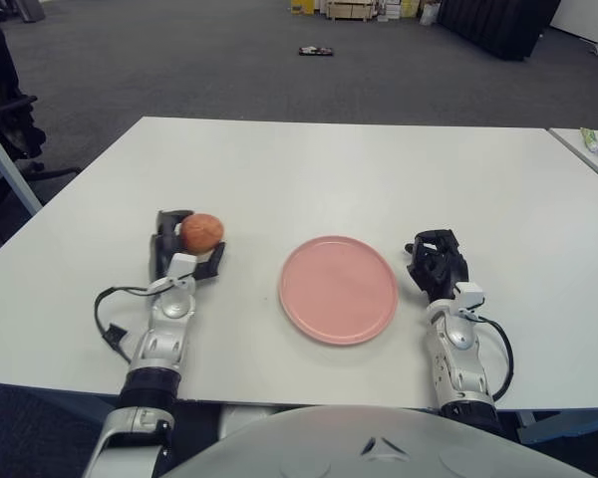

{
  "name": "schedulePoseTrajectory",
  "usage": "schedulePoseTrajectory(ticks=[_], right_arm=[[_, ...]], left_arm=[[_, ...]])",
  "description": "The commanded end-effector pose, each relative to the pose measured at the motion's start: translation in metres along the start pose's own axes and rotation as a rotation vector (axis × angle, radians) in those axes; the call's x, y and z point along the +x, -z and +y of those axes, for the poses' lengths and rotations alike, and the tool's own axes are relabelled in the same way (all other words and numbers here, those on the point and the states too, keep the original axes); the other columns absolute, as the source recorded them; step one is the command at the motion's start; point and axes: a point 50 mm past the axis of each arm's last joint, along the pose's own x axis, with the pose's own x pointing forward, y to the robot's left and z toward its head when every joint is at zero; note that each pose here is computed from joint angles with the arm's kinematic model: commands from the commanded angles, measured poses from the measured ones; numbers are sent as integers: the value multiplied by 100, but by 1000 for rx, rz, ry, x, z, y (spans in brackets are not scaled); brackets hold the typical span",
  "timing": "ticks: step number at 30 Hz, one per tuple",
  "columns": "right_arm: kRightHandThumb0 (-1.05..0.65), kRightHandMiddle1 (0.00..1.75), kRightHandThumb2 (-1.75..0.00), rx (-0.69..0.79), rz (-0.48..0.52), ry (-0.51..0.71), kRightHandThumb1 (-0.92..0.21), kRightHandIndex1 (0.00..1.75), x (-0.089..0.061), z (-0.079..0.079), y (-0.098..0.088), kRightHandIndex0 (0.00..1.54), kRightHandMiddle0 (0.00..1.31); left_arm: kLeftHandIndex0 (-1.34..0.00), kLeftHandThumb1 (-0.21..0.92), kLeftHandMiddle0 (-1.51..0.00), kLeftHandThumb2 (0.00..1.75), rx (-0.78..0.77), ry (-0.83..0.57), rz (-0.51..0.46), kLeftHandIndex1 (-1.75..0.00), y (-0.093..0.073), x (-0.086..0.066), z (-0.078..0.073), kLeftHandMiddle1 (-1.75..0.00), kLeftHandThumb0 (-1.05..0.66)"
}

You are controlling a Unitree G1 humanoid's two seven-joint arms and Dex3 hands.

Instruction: Put the apple into the plate.

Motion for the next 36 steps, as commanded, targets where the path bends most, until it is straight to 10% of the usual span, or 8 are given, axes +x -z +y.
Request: schedulePoseTrajectory(ticks=[1,19,36], right_arm=[[-37,175,-77,-7,109,18,-75,136,-7,-5,20,51,29],[-37,175,-76,-7,109,20,-75,137,-5,-3,22,50,29],[-37,175,-78,2,89,24,-74,136,-5,-2,22,50,30]], left_arm=[[-62,29,-129,135,8,28,-107,-175,-26,1,1,-175,-48],[-65,25,-133,139,-90,366,-352,-175,-81,-37,-45,-175,-49],[-68,22,-133,143,31,666,-511,-175,-90,-54,-91,-175,-50]])
